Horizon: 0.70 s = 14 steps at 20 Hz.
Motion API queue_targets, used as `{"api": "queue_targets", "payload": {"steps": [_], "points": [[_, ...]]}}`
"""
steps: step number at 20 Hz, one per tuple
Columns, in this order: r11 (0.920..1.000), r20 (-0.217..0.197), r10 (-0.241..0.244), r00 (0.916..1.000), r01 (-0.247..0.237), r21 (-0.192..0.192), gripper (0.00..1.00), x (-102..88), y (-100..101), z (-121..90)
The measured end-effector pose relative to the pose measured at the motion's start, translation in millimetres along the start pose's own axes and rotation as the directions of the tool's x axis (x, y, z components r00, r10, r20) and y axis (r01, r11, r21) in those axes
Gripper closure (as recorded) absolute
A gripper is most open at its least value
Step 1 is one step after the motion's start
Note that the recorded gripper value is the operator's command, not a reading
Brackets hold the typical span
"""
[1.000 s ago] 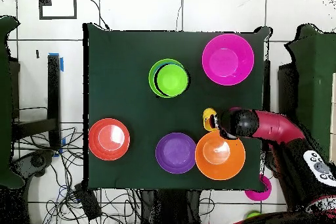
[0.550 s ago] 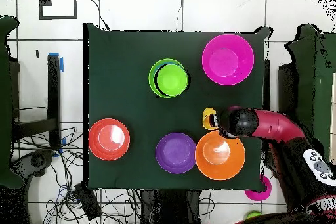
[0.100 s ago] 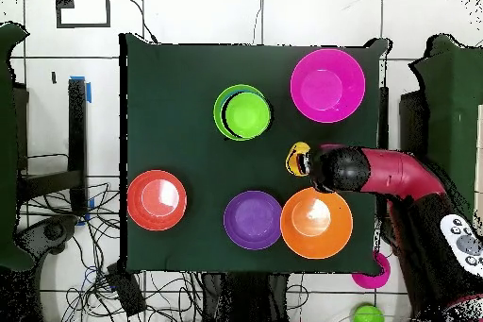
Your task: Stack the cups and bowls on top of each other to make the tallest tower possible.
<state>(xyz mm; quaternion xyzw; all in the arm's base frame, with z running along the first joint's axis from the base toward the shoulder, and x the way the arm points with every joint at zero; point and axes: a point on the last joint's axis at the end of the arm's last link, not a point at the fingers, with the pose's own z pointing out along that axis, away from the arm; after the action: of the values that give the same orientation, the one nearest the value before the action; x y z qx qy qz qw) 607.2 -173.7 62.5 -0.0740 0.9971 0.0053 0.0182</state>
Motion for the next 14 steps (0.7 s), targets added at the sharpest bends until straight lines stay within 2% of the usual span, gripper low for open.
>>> {"api": "queue_targets", "payload": {"steps": [3,4,7,9,11,14], "points": [[1.0000,0.030,-0.007,0.9995,0.007,0.005,1.00,-22.0,14.8,-23.8],[0.9999,0.040,-0.013,0.9991,0.013,0.004,1.00,-33.1,25.5,-35.6],[0.9998,0.048,-0.022,0.9986,0.022,-0.002,1.00,-50.3,45.3,-54.8],[0.9996,0.037,-0.024,0.9990,0.024,-0.013,1.00,-59.7,59.7,-69.7],[0.9994,0.009,-0.019,0.9998,0.019,-0.030,1.00,-65.8,71.0,-87.3],[0.9992,-0.025,-0.013,0.9996,0.012,-0.039,1.00,-65.8,74.5,-104.1]]}}
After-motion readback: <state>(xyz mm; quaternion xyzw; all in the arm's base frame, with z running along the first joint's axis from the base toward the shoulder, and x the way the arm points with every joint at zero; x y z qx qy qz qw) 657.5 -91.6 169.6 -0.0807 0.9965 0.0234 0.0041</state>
